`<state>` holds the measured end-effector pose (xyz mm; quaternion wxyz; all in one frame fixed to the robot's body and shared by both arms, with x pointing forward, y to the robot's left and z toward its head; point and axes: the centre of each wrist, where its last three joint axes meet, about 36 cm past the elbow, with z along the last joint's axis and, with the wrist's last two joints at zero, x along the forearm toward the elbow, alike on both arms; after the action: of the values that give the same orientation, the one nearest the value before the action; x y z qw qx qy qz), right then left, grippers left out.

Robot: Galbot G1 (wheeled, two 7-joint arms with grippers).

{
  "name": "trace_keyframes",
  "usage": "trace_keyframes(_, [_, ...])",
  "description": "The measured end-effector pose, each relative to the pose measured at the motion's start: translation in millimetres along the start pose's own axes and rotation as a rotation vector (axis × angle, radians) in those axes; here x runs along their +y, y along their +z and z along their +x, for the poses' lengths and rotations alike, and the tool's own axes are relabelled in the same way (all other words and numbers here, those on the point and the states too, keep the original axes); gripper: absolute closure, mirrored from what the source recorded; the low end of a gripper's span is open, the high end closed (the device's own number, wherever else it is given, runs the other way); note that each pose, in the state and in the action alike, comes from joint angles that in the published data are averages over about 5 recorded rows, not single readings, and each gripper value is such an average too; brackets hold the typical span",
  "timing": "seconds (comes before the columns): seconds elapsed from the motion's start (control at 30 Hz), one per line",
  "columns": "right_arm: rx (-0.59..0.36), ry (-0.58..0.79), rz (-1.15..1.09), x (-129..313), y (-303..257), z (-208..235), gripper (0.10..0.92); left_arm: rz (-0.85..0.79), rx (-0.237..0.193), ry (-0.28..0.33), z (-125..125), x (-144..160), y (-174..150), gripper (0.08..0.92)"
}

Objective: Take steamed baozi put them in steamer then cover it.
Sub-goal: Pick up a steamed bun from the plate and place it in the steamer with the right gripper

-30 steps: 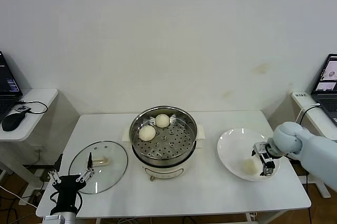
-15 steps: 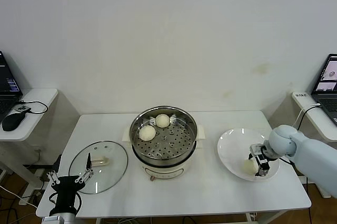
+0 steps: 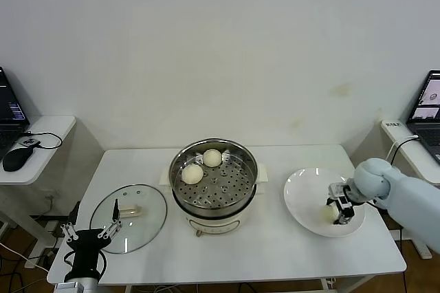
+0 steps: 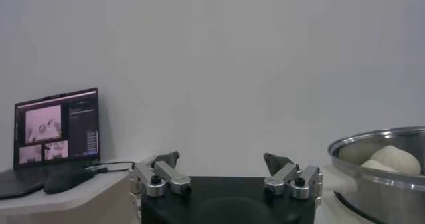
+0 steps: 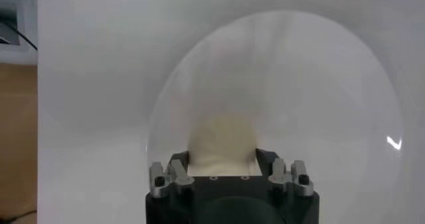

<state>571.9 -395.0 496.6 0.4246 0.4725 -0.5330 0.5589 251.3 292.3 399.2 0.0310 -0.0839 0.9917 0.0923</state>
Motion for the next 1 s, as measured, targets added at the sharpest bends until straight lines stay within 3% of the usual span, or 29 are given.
trace_keyframes(0.43, [-0.091, 0.153, 0.030, -56, -29, 104, 0.386, -0.002, -0.008, 0.008, -1, 0, -2, 0.177])
trace_keyframes(0.73, [-0.185, 0.247, 0.167, -98, -109, 173, 0.386, -0.001, -0.015, 0.007, 0, 0, -5, 0.177])
trace_keyframes(1.0, [-0.251, 0.249, 0.338, -116, -199, 188, 0.383, 0.000, -0.018, -0.008, 2, 2, -6, 0.177])
